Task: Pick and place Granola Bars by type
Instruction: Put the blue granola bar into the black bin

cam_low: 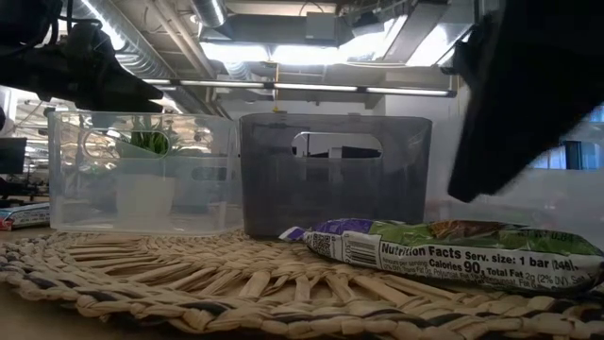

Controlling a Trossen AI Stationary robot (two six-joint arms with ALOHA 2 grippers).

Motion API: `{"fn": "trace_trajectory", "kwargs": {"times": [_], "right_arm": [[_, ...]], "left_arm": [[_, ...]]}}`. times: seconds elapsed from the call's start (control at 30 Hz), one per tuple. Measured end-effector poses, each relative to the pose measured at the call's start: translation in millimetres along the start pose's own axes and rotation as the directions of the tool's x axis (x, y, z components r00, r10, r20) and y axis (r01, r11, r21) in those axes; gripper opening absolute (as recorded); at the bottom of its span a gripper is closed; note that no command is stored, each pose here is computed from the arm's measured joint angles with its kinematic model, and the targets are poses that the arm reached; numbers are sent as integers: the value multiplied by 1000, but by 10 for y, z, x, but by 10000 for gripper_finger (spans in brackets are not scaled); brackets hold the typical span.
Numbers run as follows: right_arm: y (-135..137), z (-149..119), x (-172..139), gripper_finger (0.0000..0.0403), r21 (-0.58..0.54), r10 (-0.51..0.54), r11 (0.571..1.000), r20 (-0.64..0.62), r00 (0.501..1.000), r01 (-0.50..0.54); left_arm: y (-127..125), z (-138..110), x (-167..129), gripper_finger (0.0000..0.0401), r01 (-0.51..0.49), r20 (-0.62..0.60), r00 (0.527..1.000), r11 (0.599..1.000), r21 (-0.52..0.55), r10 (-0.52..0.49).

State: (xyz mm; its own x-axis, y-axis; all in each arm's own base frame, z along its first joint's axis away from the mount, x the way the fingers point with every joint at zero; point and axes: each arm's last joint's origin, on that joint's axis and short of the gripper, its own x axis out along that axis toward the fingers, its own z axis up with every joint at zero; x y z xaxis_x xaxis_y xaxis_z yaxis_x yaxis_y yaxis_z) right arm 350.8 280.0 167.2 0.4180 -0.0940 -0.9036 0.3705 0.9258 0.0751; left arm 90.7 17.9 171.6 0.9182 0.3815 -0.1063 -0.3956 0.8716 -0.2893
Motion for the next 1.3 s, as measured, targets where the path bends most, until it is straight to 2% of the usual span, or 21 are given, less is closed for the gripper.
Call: {"fn": "trace_trajectory", "kwargs": {"times": [0.2, 0.43, 0.57, 1.03, 1.3], "right_arm": [[-13, -5, 0, 278, 20, -16, 1000, 1, 1000, 16], [-36, 13, 37, 256, 15, -37, 999, 8, 999, 37], [-32, -17, 113, 246, -5, -36, 999, -29, 999, 36], [-99, -40, 217, 198, 47, -59, 997, -69, 996, 62], [-107, -101, 292, 180, 82, -6, 997, -109, 994, 15]], "left_arm": [[0, 0, 0, 162, 0, 0, 1000, 1000, 0, 0], [0, 0, 0, 164, 0, 0, 1000, 1000, 0, 0], [0, 0, 0, 162, 0, 0, 1000, 1000, 0, 0], [0, 0, 0, 162, 0, 0, 1000, 1000, 0, 0], [0, 0, 0, 164, 0, 0, 1000, 1000, -1, 0]]}}
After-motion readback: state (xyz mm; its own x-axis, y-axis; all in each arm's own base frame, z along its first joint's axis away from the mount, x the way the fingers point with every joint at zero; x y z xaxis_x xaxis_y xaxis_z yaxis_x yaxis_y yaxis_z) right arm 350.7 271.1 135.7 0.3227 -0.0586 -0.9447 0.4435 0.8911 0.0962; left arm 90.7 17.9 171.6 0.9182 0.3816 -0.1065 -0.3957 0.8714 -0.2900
